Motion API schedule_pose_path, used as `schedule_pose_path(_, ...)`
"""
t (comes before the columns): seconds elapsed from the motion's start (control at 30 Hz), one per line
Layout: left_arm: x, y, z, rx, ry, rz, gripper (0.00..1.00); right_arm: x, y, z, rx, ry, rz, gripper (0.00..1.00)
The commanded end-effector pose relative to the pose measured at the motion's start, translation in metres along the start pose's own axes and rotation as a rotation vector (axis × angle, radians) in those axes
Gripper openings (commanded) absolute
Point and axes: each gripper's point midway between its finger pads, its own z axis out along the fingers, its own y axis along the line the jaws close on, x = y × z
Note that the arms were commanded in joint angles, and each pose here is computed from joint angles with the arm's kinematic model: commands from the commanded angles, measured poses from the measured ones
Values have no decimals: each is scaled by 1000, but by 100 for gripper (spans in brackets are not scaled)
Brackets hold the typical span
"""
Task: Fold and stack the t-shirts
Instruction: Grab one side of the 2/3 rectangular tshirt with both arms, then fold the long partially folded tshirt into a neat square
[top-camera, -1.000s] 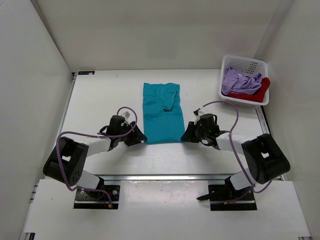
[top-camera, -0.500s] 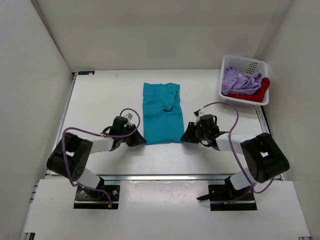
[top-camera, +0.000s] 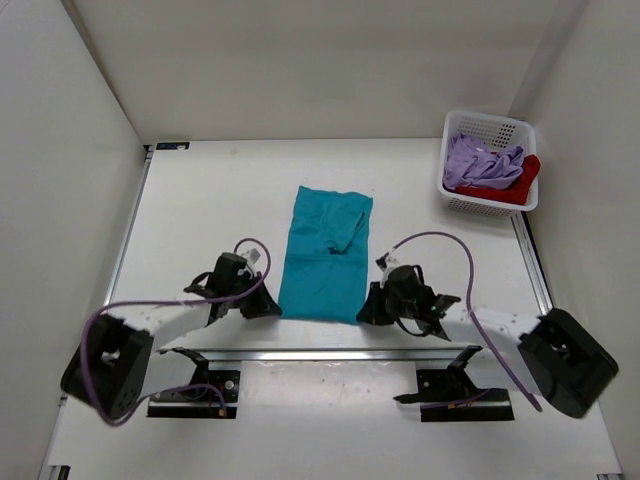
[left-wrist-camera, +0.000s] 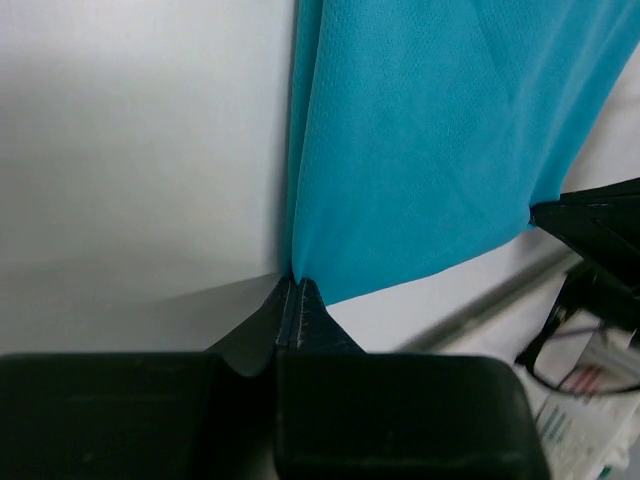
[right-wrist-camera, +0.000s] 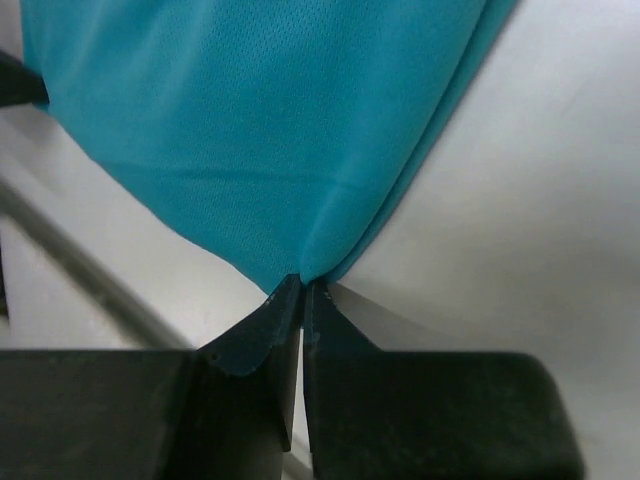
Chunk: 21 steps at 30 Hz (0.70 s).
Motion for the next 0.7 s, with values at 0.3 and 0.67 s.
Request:
schedule_pose_path(0.3,-59,-74,-59,83,-90,96,0,-96,56,-49,-95,-147,-59,0)
schedule_pose_path(0.67,-255,-99,27,-22,-283,-4,0,-294,-22,6,-65,-225,16,0)
